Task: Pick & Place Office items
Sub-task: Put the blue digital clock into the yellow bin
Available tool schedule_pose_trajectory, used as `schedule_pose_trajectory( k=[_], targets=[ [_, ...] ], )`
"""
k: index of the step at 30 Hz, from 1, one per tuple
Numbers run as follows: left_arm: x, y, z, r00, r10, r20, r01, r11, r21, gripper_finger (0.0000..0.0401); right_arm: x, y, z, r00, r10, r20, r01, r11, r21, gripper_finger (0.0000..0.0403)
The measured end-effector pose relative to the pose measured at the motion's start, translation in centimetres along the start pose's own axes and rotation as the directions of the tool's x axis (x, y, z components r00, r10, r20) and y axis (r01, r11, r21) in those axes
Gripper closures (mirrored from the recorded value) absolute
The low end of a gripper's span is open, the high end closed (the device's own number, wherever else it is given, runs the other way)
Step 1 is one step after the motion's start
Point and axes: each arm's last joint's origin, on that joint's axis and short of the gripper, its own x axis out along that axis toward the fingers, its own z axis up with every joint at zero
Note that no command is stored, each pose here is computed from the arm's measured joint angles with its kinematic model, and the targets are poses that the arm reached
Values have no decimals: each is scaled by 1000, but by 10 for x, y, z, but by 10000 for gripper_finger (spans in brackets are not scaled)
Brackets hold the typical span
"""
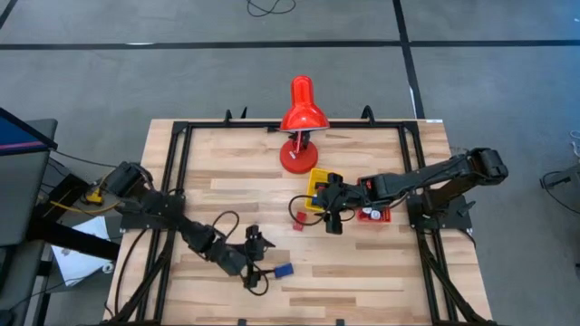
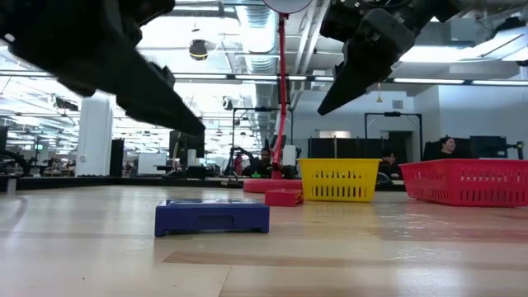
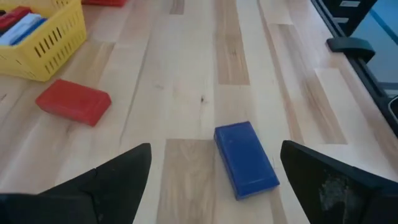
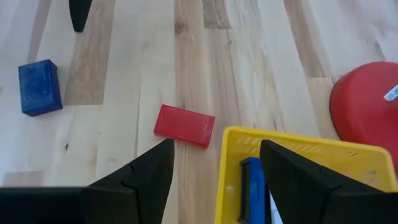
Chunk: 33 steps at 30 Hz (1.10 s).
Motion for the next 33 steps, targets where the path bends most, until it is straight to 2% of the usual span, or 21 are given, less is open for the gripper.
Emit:
schedule_pose_trajectory(
  k=[12,19,25,29,33],
  targets=[
    [37,-23,-26,999,38,-32,-37,999,30,49,0,1,0,1000,1,-2,-1,998,57,172],
    [46,-25,-43,996,53,-72,-51,998,32,49,0,0,0,1000,1,-3,-1,998,57,172],
    [50,-22,-45,994,73,-79,-73,997,11,51,0,1,0,1000,1,-3,-1,996,88,172],
    [53,-18,-44,993,69,-97,-68,998,9,71,0,1,0,1000,2,-3,-1,989,145,172],
    [55,-14,-44,992,62,-113,-62,998,8,112,-1,5,0,1000,13,8,-14,990,142,172]
  ],
)
